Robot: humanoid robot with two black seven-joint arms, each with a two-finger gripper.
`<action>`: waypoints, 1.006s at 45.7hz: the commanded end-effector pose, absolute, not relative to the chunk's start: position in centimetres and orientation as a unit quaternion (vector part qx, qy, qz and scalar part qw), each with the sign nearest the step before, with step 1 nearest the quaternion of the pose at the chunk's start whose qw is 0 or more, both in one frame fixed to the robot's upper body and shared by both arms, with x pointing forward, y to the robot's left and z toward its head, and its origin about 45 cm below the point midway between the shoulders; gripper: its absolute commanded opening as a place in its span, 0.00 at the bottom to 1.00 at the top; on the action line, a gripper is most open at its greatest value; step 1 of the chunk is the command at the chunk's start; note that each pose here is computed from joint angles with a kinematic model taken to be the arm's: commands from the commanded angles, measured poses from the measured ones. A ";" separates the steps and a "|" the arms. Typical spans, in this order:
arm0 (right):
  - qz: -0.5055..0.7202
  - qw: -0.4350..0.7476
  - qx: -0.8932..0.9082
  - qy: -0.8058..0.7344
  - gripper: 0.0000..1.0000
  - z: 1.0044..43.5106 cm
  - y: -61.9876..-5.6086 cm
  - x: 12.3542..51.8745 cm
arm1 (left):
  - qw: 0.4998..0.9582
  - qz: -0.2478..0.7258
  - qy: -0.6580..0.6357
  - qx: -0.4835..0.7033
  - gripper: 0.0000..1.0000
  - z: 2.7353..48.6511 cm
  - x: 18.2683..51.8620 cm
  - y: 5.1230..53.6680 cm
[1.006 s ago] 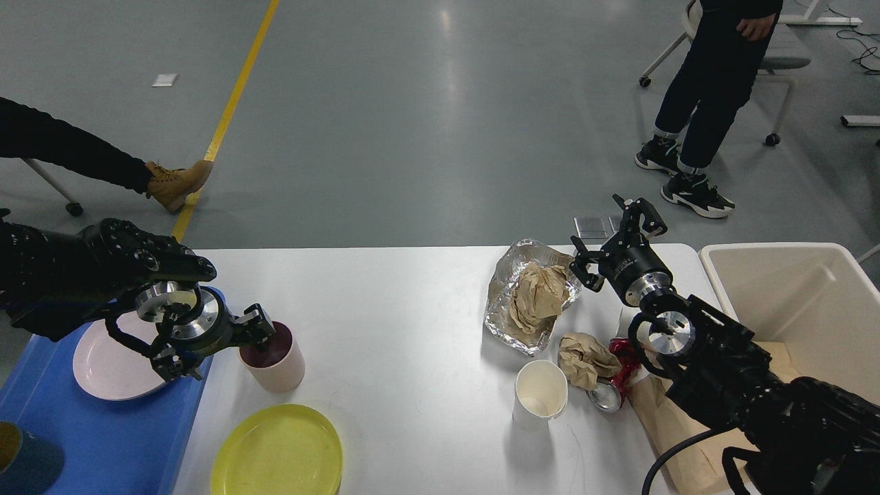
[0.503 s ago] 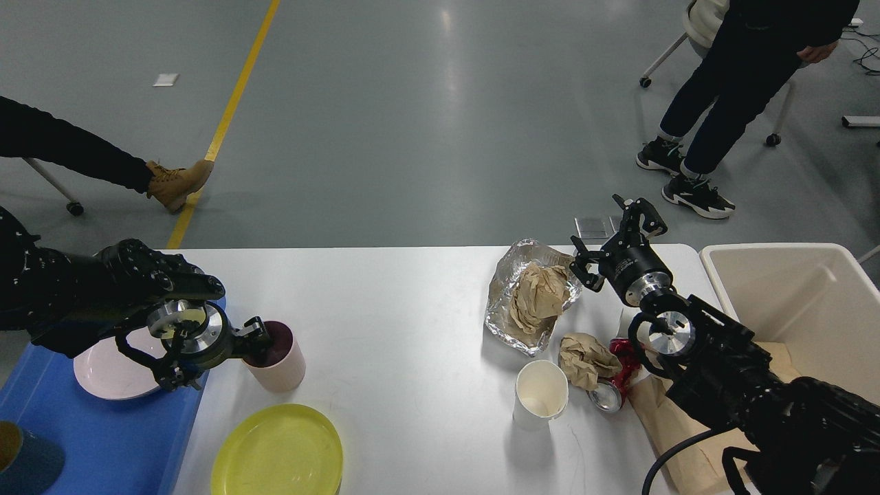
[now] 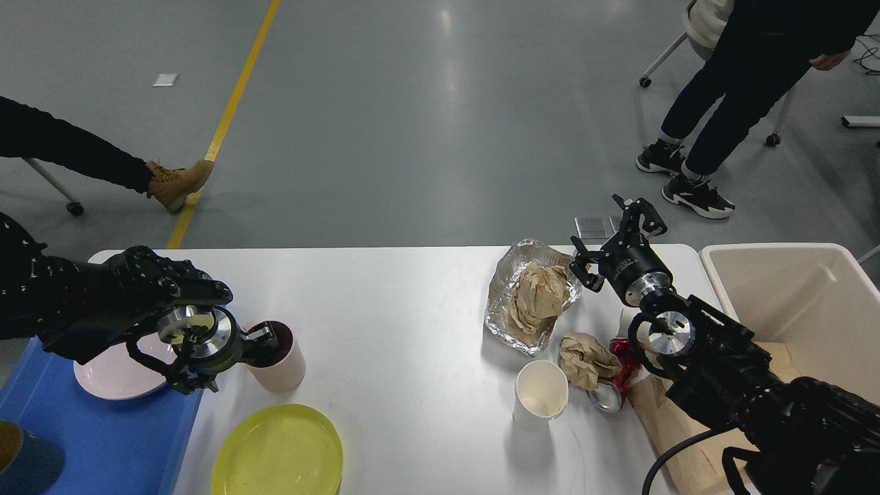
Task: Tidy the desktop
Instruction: 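Move the left gripper to the pink cup and grasp its rim, then lift the pink cup with the left gripper and carry it upward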
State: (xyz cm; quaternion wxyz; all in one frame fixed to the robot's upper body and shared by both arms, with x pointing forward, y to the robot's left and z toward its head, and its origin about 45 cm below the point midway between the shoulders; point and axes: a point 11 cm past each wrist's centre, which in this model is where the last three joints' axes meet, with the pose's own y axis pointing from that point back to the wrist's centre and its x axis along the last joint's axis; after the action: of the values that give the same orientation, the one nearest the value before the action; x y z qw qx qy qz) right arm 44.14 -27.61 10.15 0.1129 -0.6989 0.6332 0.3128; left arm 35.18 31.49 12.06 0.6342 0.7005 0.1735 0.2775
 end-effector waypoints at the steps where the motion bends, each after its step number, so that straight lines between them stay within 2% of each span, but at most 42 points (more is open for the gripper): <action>1: 0.313 0.113 -0.699 0.633 1.00 10.2 -27.6 44.1 | 0.634 0.279 0.174 0.700 0.72 11.9 35.2 31.6; 5: 0.313 0.114 -0.699 0.633 1.00 10.2 -27.6 44.1 | 0.635 0.281 0.173 0.699 0.63 11.9 35.3 31.6; 9: 0.313 0.114 -0.699 0.633 1.00 10.2 -27.6 44.1 | 0.636 0.279 0.174 0.698 0.48 11.9 35.3 31.5; 12: 0.313 0.114 -0.699 0.633 1.00 10.2 -27.6 44.1 | 0.638 0.278 0.175 0.696 0.34 11.9 35.4 31.3; 15: 0.313 0.113 -0.699 0.633 1.00 10.2 -27.6 44.1 | 0.640 0.274 0.180 0.694 0.14 12.0 35.3 31.1; 19: 0.313 0.114 -0.698 0.633 1.00 10.2 -27.6 44.1 | 0.636 0.266 0.189 0.699 0.01 12.1 35.2 30.8; 46: 0.313 0.113 -0.699 0.633 1.00 10.2 -27.6 44.1 | 0.634 0.247 0.207 0.703 0.00 12.3 35.3 30.7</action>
State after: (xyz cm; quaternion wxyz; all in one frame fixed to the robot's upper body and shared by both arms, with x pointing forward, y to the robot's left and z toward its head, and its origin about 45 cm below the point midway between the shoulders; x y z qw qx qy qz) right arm 44.15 -27.62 10.16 0.1131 -0.6988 0.6333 0.3128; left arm 35.25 30.91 12.00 0.6318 0.7016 0.2061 0.2573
